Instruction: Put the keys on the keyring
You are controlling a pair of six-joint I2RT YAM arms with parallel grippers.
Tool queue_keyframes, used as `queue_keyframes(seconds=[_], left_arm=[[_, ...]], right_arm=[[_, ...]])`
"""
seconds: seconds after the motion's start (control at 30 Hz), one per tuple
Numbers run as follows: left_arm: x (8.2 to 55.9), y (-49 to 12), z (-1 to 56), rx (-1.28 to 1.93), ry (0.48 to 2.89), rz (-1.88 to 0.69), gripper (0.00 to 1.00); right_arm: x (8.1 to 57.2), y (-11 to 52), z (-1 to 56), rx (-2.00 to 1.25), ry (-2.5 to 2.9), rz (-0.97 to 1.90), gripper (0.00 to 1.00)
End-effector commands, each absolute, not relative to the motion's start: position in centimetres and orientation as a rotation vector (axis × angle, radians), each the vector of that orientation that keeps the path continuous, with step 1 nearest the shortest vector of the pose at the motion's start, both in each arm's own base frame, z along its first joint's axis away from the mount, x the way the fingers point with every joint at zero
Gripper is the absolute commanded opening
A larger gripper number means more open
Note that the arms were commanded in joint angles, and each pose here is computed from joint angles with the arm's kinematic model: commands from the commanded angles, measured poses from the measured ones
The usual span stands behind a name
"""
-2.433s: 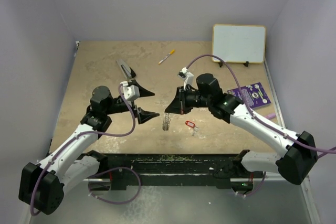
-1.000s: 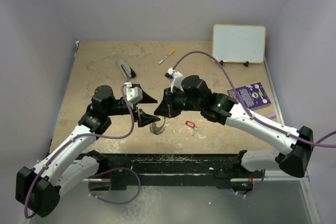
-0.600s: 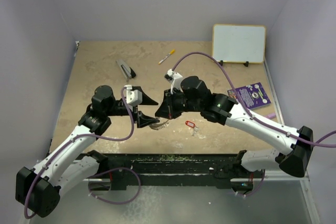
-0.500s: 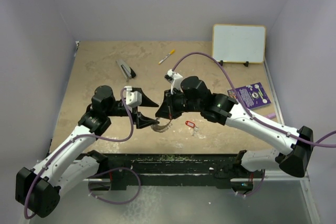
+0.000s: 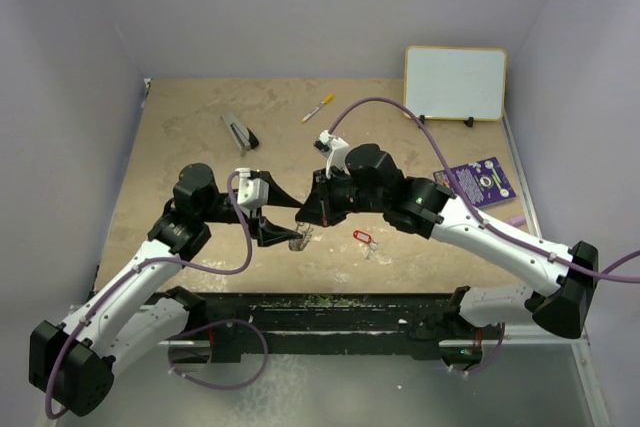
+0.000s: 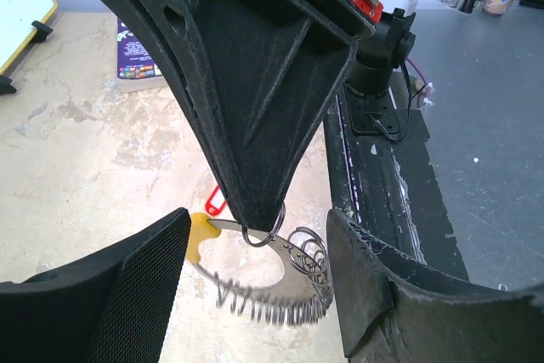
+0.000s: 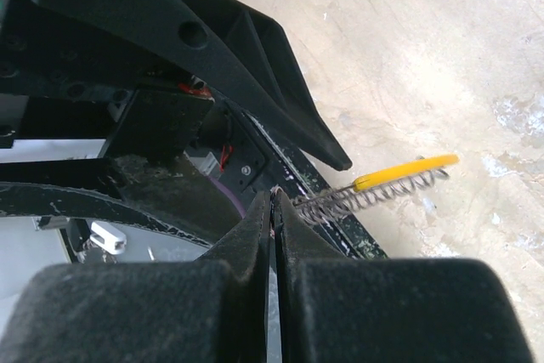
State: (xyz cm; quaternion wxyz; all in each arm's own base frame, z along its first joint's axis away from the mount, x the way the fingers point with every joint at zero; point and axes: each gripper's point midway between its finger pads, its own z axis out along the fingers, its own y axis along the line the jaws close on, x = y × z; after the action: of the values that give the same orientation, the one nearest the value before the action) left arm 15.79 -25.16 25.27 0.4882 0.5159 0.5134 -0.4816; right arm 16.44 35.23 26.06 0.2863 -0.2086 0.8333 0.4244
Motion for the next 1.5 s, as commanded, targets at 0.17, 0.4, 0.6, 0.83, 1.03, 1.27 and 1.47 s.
queue_keyframes(seconds=[0.17,0.4,0.6,0.83,1.03,1.27,1.47], left_arm=[[16.4,-25.2,26.3,1.274,1.174,-1.087,0.68],[16.5,-25.1,26.4,1.287,1.161,-1.057,0.62],[16.3,-25.0,26.3,1.314,1.141,-1.045,0.59],[15.7,-25.1,26.6,1.355,1.08,-1.055,0.56],[14.9,-25.2,27.6,1.362,1.042,-1.106,0.56],[14.5,-25.3,28.4,1.35,1.041,-1.153,0.57],[14.4,-25.3,28.2,1.352,1.046,-1.15,0.56]], right_arm=[[16.1,35.6,30.5,-0.566,2.091,1.197,0.0],[15.7,35.2,30.2,-0.57,2.099,1.194,0.0],[15.5,34.7,30.0,-0.568,2.108,1.183,0.0],[15.4,34.8,29.8,-0.575,2.112,1.186,0.0],[15.3,35.0,29.6,-0.583,2.116,1.186,0.0],[15.5,34.9,29.5,-0.573,2.118,1.172,0.0],[15.5,35.0,29.8,-0.575,2.114,1.177,0.0]])
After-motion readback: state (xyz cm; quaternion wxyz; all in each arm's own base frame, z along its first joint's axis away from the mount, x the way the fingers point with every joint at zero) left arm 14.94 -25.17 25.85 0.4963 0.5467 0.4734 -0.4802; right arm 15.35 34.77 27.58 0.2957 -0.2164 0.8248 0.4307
